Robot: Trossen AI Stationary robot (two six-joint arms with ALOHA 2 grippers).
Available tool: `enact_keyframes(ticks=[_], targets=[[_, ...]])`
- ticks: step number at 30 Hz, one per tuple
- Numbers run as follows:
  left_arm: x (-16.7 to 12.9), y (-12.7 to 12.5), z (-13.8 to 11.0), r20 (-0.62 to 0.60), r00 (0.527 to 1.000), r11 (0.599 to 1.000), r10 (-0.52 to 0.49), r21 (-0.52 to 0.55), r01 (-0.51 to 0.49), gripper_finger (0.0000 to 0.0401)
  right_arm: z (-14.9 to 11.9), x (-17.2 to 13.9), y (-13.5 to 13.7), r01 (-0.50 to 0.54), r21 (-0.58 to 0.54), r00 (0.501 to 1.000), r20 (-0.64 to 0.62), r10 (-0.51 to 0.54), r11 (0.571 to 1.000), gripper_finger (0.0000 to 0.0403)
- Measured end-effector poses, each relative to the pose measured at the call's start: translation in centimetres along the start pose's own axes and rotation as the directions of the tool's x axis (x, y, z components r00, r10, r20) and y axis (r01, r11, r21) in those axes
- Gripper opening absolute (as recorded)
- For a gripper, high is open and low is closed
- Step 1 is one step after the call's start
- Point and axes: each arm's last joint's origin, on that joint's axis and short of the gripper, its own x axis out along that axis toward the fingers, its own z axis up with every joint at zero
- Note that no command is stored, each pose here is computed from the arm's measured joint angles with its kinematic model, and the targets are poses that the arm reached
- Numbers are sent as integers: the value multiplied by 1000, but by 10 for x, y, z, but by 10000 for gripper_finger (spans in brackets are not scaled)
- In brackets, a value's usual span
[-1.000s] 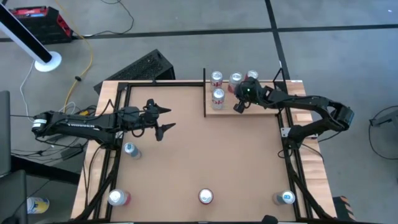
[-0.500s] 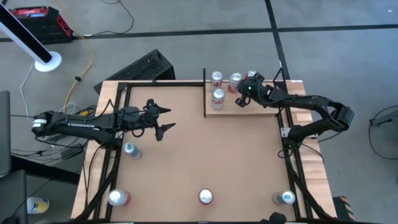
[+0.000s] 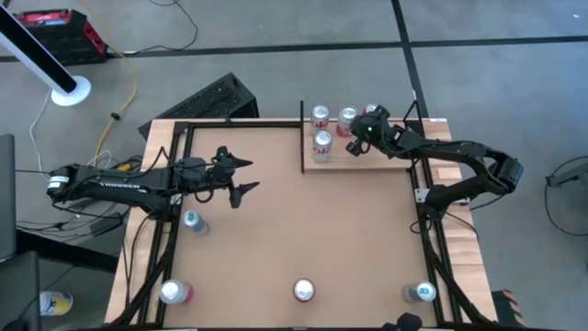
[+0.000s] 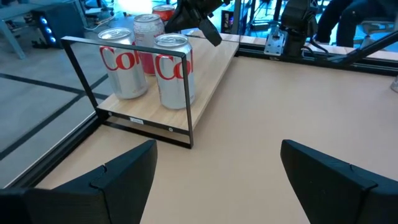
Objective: Place canned beverage on shelf
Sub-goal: Put the top pink-white soda can on the shelf, then put the pink-white soda can on the shelf
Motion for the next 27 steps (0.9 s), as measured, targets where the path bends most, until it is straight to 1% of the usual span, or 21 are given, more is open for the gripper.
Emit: enact_keyframes(ticks=[7, 10, 11, 12, 14, 16, 21, 24, 27], targets=[[0, 0, 0, -1, 1000, 1000, 0, 0, 0, 328, 1, -2, 3, -7, -5, 1000, 8, 7, 1000, 20], [0, 0, 0, -4, 1000, 1000, -1, 0, 1, 328, 1, -12, 6, 1, -10, 1000, -16, -1, 1000, 20], [0, 0, 0, -4, 1000, 1000, -11, -7, 11, 328, 1, -17, 8, 13, -11, 1000, -23, -13, 1000, 20], [-1, -1, 1, -14, 999, 999, -43, -16, 42, 328, 1, -23, 10, 20, -12, 999, -34, -20, 1000, 20], [-3, -4, 11, -37, 991, 991, -132, -36, 131, 328, 0, -36, 15, 11, -8, 999, -47, -11, 1000, 20], [-7, -7, 24, -66, 977, 978, -204, -50, 201, 328, 3, -53, 20, -25, 15, 1000, -8, 25, 1000, 20], [-22, -22, 58, -175, 944, 960, -281, -48, 277, 328, 8, -99, 39, -160, 31, 981, 113, 156, 987, 20], [-29, -39, 76, -182, 915, 933, -360, -44, 358, 328, 9, -126, 52, -268, 10, 945, 196, 261, 963, 20], [-32, -60, 86, -186, 879, 893, -440, 8, 449, 328, 10, -149, 67, -378, -37, 886, 274, 373, 925, 21]])
